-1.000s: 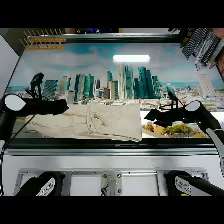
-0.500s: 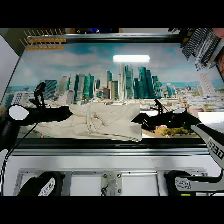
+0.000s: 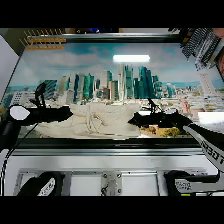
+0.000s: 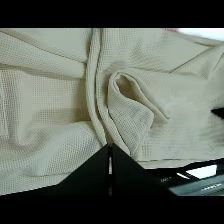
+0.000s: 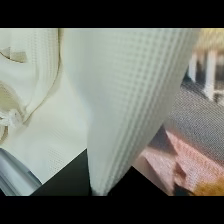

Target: Fold the clothes and pants, and hang the long-sleeved shirts on hangers.

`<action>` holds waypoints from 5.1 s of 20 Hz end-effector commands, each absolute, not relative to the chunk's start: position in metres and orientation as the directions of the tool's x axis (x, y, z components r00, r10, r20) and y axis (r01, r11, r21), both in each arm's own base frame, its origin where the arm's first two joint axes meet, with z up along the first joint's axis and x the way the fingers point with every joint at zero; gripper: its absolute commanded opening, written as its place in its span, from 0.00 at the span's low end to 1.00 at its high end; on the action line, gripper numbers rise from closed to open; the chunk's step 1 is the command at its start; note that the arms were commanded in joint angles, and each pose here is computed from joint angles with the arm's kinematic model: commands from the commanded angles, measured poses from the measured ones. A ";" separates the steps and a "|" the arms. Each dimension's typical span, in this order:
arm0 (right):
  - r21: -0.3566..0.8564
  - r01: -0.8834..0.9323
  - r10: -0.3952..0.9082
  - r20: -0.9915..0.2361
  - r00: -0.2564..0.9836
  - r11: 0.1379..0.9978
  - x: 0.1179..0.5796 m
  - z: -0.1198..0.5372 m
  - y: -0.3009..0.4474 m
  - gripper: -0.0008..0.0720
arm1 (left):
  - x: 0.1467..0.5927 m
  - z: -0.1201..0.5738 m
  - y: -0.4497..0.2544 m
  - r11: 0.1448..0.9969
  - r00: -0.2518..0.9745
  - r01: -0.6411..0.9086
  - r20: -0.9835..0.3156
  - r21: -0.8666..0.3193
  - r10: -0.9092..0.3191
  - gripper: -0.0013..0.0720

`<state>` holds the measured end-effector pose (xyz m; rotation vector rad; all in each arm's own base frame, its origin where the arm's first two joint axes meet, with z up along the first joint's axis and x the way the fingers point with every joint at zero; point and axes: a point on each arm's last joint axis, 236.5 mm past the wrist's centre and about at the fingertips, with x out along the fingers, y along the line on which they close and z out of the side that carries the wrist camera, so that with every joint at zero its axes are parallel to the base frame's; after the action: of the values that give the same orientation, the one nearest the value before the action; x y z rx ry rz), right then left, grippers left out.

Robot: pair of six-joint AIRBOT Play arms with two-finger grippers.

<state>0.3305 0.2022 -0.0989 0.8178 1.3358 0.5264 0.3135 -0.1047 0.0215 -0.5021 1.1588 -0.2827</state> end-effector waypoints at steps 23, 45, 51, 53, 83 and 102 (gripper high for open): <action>0.237 -0.017 0.235 -0.947 0.221 0.971 0.322 0.156 0.050 0.05 | 0.333 -0.086 -0.413 0.733 -0.021 0.468 -0.835 -0.494 -0.550 0.04; 0.313 -0.047 0.316 -0.927 0.203 0.948 0.308 0.167 0.154 0.05 | 0.451 0.017 -0.225 0.887 0.272 0.363 -0.878 -0.285 -0.394 0.04; 0.350 -0.098 0.361 -0.920 0.153 0.932 0.309 0.150 0.229 0.05 | 0.474 0.075 -0.120 0.940 0.421 0.207 -0.842 -0.272 -0.337 0.04; 0.373 -0.121 0.389 -0.907 0.159 0.920 0.315 0.146 0.262 0.05 | 0.476 0.092 -0.094 0.949 0.466 0.171 -0.827 -0.266 -0.315 0.04; 0.469 -0.454 0.604 -0.768 0.214 0.757 0.365 0.106 0.272 0.63 | 0.343 0.118 -0.079 0.954 0.551 0.165 -0.778 -0.251 -0.301 0.04; 0.817 0.125 0.807 -0.576 0.128 0.563 0.337 -0.100 0.221 1.00 | 0.282 0.067 -0.198 0.880 0.376 0.305 -0.803 -0.363 -0.462 0.04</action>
<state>0.3341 0.1938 -0.0932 0.8144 1.3852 0.5448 0.2822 -0.1969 0.0669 -0.1356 1.0735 -0.5077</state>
